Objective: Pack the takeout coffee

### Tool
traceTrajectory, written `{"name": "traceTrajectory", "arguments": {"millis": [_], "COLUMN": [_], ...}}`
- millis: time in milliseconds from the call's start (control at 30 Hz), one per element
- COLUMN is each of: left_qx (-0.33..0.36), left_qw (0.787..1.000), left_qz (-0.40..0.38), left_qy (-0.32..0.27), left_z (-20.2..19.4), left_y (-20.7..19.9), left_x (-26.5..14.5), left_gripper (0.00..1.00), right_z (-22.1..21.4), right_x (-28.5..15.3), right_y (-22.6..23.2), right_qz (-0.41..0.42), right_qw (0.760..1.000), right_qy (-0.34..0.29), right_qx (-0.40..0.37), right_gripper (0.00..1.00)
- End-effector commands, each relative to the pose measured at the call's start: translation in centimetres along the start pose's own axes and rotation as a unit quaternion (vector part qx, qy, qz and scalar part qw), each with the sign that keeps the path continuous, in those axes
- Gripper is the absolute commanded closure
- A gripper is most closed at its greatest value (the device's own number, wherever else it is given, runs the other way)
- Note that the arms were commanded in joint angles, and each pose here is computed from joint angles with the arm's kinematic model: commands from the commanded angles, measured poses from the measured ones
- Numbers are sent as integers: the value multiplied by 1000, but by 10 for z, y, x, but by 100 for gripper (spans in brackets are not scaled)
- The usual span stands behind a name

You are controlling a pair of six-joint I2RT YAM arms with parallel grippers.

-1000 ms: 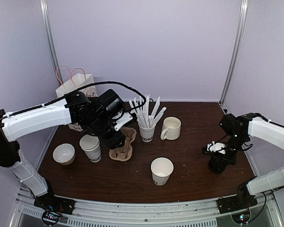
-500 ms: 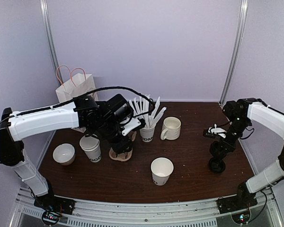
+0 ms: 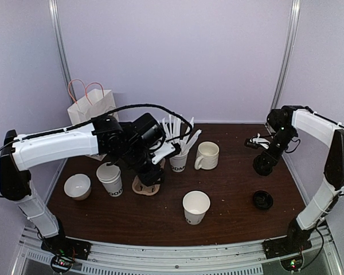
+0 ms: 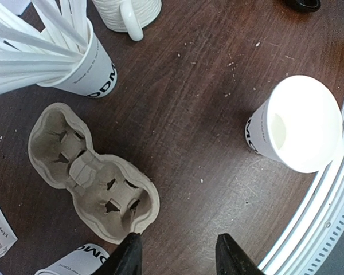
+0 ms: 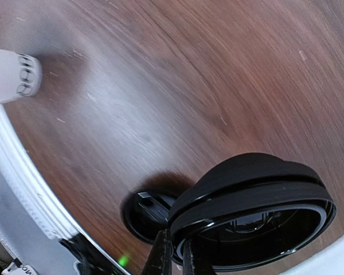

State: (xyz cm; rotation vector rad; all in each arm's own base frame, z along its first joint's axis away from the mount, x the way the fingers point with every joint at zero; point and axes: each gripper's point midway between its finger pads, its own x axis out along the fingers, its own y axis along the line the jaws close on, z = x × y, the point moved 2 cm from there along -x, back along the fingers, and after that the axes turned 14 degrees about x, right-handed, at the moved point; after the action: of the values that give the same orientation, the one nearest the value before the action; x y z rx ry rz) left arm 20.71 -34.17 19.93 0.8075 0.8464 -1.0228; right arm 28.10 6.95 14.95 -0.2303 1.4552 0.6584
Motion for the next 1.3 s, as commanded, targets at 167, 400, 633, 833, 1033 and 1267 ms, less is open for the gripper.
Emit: {"name": "traceTrajectory", "arguments": {"millis": [167,400,633,833,1033,1267], "left_qx": [13,-67,-125,-138,-143,-148], "left_qw": [966,931,905,895,886,890], "left_qz": [20,18,-22,-60,-97,-112], "left_qy": [-259,-359,-406,-421,-430,-416], "left_z": [108,183,220,242,259,264], "left_y": [-19,-11,-15,-23,-33,-38], "left_x": [-28,-19,6,18,28,42], "left_gripper": [41,30,29,30,31,34], "right_z": [27,15,8,4,1,-2], "right_x": [-60,-78,-77,-73,-71,-76], "right_y": [71,109,115,117,118,123], "right_qz": [199,302,305,296,288,292], "right_qw": [969,936,933,936,938,934], "right_qy": [-144,-179,-185,-187,-187,-196], "right_qx": [-23,-35,-39,-47,-53,-57], "right_gripper": [100,100,100,100,100,100]}}
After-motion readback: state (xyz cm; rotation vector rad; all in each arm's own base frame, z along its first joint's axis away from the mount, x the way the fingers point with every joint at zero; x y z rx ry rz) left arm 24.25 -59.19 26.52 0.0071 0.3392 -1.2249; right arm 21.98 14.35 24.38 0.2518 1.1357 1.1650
